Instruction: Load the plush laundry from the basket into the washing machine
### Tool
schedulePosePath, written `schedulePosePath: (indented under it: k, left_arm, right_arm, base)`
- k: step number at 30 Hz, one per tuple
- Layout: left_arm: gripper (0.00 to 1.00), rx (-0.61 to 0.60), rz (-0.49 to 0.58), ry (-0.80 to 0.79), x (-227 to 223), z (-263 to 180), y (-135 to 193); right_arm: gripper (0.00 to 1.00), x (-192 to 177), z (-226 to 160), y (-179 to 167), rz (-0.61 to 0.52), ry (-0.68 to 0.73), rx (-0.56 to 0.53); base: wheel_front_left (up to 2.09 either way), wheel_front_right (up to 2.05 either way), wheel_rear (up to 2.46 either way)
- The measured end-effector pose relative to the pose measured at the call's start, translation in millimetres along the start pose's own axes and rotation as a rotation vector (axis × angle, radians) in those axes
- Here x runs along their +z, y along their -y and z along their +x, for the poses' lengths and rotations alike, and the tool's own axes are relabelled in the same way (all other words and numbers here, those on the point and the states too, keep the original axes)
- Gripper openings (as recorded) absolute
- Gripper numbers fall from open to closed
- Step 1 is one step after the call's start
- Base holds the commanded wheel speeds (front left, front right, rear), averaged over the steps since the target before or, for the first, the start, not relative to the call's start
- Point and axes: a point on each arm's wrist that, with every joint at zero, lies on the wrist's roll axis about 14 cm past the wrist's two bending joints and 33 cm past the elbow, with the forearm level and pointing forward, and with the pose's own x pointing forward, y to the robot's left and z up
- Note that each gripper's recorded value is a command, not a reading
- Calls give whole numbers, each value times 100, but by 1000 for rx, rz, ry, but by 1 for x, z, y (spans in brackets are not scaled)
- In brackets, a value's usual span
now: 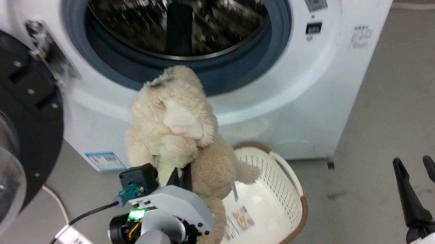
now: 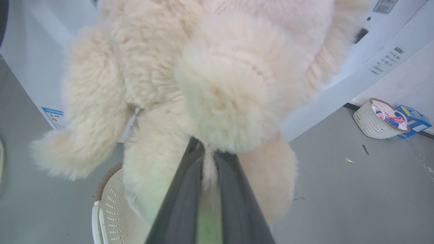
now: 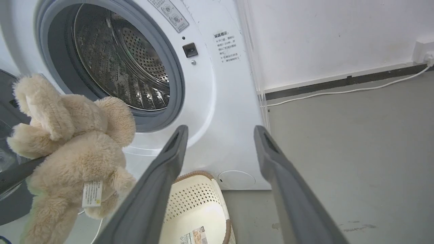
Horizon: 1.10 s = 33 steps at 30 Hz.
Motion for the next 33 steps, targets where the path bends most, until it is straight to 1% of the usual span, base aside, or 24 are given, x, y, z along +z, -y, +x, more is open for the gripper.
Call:
schedulePosePath:
  k: [5, 8, 13, 18, 23, 27, 32, 33]
  left_arm:
    - [0, -8, 38, 167, 47, -24, 6]
    - [0, -14, 54, 245, 67, -39, 10]
    - [0, -25, 73, 317, 81, -61, 17]
    - [0, -56, 112, 368, 91, -67, 27]
    - [0, -56, 118, 350, 86, -55, 27]
    - [0, -67, 126, 350, 94, -35, 29]
    - [0, -80, 142, 353, 106, -5, 30]
    - [0, -83, 156, 333, 106, 14, 28]
  right_arm:
    - [100, 13, -13, -5, -2, 30, 12]
    - [100, 19, -20, -6, 1, 47, 14]
    - [100, 26, -31, -5, 10, 69, 9]
    - [100, 26, -36, 1, 9, 71, -11]
    - [100, 21, -35, 7, 9, 53, -29]
    - [100, 15, -33, 13, 9, 31, -48]
    - [100, 11, -27, 22, 5, 18, -76]
    - [100, 8, -23, 28, 3, 9, -95]
  base:
    - [0, 0, 0]
    - [0, 0, 0]
    - [0, 0, 0]
    - [0, 0, 0]
    - [0, 0, 0]
    - [0, 0, 0]
    - [0, 0, 0]
    - [0, 0, 0]
